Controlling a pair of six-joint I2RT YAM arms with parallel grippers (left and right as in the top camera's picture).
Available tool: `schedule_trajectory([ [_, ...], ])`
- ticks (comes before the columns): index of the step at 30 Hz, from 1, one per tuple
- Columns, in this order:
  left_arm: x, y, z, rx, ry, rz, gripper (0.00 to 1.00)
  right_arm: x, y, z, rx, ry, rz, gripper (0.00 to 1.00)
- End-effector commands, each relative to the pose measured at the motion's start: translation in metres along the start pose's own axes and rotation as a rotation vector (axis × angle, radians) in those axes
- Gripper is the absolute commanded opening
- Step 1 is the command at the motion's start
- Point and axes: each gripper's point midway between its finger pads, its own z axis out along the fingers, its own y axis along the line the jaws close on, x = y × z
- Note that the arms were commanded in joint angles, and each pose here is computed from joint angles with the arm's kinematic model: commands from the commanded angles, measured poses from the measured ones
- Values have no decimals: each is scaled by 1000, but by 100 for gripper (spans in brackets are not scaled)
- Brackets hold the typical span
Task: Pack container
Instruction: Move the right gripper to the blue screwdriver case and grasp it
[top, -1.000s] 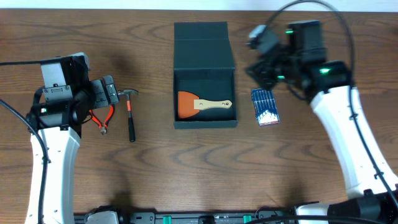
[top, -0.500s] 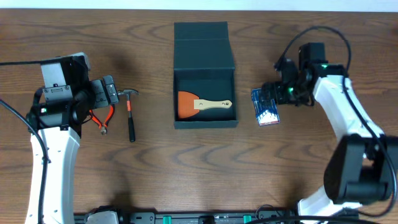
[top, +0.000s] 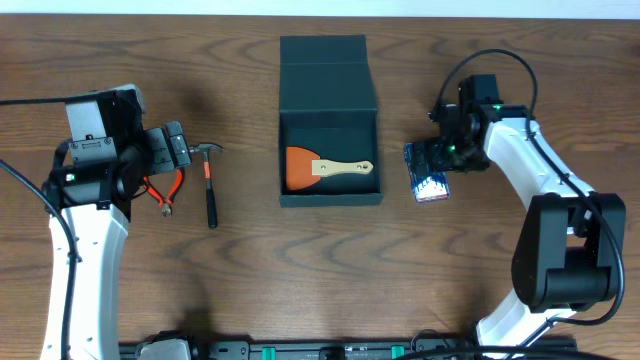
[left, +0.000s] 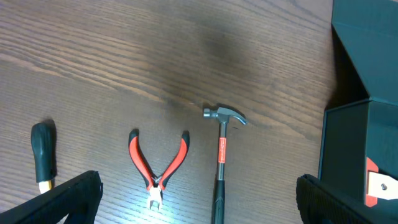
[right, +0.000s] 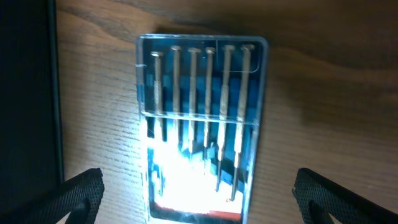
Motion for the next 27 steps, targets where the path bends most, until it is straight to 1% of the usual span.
schedule_trajectory([
  [1,-9,-2,-5,13,-21,8,98,-2,-2,3,34,-1,-14,99],
  [10,-9,-2,-5,13,-21,8,98,-12,-10,8,52,-40,25,99],
  [27,-9,-2,-5,13,-21,8,98,16,1,66,31,128,-6,99],
])
